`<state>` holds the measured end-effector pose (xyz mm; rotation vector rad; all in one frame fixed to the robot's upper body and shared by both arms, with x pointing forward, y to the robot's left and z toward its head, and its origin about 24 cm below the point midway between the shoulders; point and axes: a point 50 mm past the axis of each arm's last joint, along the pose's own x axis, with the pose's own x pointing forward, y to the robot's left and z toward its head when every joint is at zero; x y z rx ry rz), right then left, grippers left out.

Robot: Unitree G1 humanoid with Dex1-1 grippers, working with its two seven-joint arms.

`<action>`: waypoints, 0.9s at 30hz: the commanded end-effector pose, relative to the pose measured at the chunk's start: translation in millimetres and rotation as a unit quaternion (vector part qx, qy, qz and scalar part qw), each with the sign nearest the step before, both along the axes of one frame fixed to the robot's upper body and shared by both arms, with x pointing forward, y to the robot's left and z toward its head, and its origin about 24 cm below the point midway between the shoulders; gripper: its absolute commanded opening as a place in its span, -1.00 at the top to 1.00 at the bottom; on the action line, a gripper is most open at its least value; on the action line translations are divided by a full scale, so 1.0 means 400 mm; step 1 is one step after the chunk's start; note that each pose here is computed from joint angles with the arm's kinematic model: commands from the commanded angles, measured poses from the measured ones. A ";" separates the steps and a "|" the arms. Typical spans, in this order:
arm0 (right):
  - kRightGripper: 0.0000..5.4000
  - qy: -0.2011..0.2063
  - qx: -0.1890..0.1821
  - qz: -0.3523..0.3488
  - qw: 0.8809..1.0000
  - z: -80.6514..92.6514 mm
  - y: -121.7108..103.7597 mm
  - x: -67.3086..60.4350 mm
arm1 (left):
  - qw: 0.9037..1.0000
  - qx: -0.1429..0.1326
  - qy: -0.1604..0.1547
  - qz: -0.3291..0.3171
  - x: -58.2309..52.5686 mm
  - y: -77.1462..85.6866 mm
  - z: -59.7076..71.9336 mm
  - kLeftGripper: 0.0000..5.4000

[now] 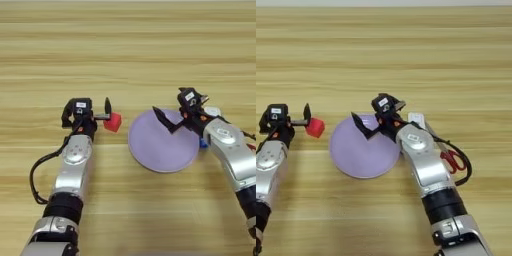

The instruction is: Move the objects on the table

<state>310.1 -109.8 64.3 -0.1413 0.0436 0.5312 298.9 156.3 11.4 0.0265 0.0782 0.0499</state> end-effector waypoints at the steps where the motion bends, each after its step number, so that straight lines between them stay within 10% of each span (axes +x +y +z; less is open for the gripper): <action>1: -0.99 -0.024 0.073 -0.049 0.996 0.016 -0.007 0.032 | 1.000 0.015 0.005 -0.008 0.006 0.017 -0.004 -1.00; 7: -0.99 -0.042 0.123 -0.086 0.988 0.017 -0.019 0.049 | 1.000 0.020 0.012 -0.015 0.007 0.027 -0.011 -1.00; 27: -0.99 -0.059 0.112 -0.191 0.973 0.006 -0.069 0.083 | 0.996 0.042 0.032 -0.069 0.015 0.022 -0.025 -1.00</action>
